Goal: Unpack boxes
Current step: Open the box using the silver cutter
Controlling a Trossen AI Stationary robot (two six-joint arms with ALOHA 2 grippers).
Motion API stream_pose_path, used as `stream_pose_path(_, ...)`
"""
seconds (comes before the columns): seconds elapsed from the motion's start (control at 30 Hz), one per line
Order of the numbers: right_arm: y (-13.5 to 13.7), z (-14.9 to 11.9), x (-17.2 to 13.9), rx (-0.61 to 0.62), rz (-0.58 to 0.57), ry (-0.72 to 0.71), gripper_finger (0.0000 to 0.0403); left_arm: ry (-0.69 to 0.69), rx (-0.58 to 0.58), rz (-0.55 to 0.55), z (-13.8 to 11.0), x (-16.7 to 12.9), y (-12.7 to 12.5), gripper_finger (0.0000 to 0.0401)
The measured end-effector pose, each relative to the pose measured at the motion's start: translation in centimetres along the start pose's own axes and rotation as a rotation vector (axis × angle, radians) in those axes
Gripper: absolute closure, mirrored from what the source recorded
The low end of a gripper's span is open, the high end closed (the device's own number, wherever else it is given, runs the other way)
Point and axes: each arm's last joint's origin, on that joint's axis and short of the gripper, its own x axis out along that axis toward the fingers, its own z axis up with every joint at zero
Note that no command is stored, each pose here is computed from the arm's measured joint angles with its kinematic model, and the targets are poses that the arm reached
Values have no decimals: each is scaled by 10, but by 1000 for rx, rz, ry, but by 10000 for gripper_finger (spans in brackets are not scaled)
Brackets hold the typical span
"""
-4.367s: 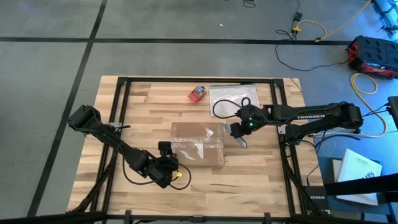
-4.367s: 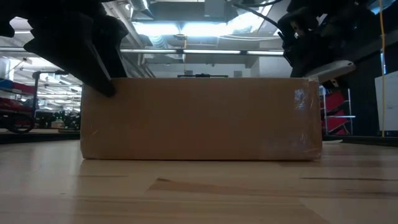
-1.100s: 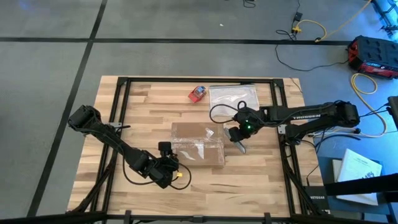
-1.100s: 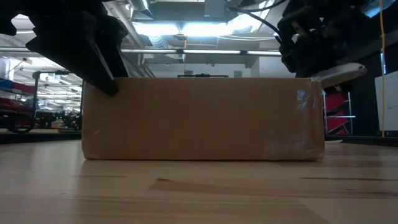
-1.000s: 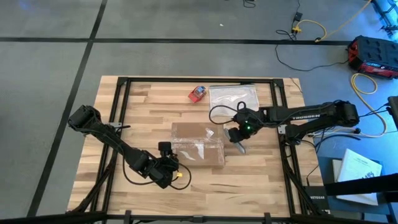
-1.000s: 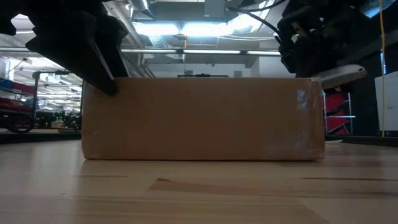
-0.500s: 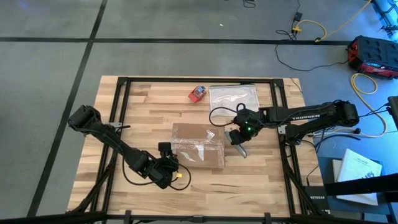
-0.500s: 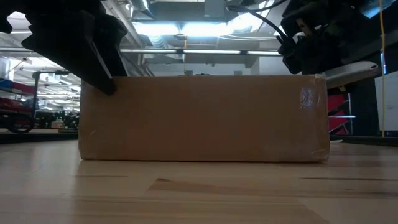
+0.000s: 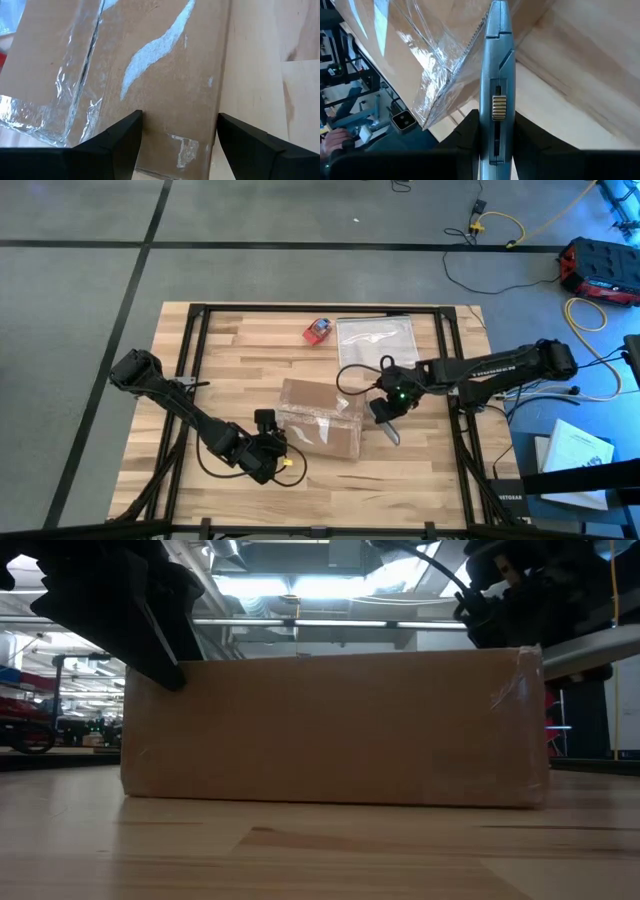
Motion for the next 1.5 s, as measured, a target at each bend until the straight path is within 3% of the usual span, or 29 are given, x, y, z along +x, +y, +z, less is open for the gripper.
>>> stream_pose_path(1.27, 11, -28, 11, 34, 3, 25, 341, -1, 2, 8, 1, -1, 0, 166)
stream_pose_path(1.5, 10, -28, 10, 23, -13, -2, 341, -32, 70, 39, 12, -5, 3, 166)
